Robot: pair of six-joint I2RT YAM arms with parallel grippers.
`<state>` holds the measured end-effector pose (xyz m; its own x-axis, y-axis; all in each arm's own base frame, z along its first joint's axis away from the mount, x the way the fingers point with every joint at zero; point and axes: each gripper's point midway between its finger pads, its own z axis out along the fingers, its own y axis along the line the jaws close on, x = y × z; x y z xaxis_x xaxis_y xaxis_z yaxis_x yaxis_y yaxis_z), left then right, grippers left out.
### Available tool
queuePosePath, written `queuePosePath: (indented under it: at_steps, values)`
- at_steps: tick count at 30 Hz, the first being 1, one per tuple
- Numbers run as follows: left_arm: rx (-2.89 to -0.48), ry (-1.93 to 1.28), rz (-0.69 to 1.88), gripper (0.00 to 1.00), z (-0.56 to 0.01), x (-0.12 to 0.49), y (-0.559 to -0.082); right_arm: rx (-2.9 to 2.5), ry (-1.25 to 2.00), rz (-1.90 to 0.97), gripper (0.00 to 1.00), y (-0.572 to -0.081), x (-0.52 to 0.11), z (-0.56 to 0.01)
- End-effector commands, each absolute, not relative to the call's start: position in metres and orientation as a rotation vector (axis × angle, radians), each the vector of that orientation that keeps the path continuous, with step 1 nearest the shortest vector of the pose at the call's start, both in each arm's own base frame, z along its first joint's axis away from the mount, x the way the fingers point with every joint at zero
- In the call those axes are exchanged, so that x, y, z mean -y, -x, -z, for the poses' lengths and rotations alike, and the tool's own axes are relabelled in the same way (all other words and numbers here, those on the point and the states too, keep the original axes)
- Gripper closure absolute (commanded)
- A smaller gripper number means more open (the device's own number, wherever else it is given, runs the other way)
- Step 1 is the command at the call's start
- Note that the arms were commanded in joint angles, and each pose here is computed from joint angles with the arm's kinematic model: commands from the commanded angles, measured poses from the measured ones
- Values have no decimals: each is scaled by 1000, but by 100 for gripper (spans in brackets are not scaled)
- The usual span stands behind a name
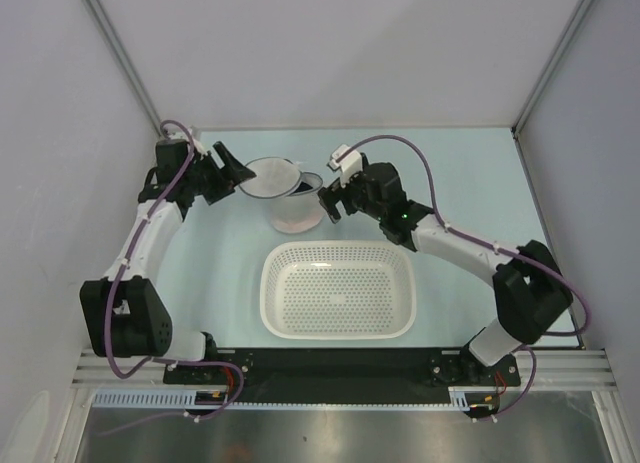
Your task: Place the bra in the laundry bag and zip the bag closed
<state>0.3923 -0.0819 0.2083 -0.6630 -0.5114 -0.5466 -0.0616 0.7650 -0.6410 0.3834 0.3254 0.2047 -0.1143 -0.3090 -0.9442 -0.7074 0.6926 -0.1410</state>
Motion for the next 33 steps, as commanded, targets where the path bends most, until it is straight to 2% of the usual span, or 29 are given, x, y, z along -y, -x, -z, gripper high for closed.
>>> queuePosePath:
  at_steps: [1,4,5,7,8,9,11,12,13,17,18,20,24,26,29,31,33]
  values:
    - [-2144,412,843,13,-220,87,-385,-1620,595,-505,0,-377,-307,-256]
    - [-2152,425,892,8,-209,93,-388,-1740,427,-614,0,-399,-295,-254]
    - [-2163,434,899,8,-204,93,-391,-1731,373,-664,0,-411,-297,-276]
    - [-2175,458,880,7,-196,90,-401,-1873,331,-755,0,-426,-306,-245]
    - [-2181,461,877,7,-194,90,-403,-1863,257,-825,0,-444,-308,-271]
    - [-2187,456,881,7,-193,91,-408,-2002,254,-854,0,-449,-315,-228]
    - [-2187,473,870,8,-191,89,-411,-2066,191,-893,0,-465,-319,-216]
    - [-2180,469,870,11,-193,89,-413,-2062,204,-946,0,-469,-328,-226]
    - [-2169,462,873,14,-194,88,-416,-2110,195,-958,3,-476,-332,-203]
    - [-2182,446,914,29,-190,94,-425,-2166,230,-1026,10,-482,-345,-184]
    - [-2177,443,917,40,-191,94,-428,-2163,247,-1053,11,-483,-346,-183]
    - [-2184,436,938,47,-187,98,-432,-2167,284,-1135,14,-476,-353,-177]
    - [-2175,378,1021,69,-192,117,-438,-2146,279,-1259,20,-469,-362,-178]
    - [-2197,310,1070,81,-190,144,-435,-2131,217,-1364,26,-463,-366,-179]
    - [-2208,259,1100,96,-193,164,-431,-2098,70,-1529,44,-449,-362,-176]
    - [-2208,245,1110,100,-192,169,-426,-2037,22,-1583,46,-438,-358,-194]
    - [-2216,220,1151,100,-190,177,-418,-1987,-6,-1644,44,-422,-353,-206]
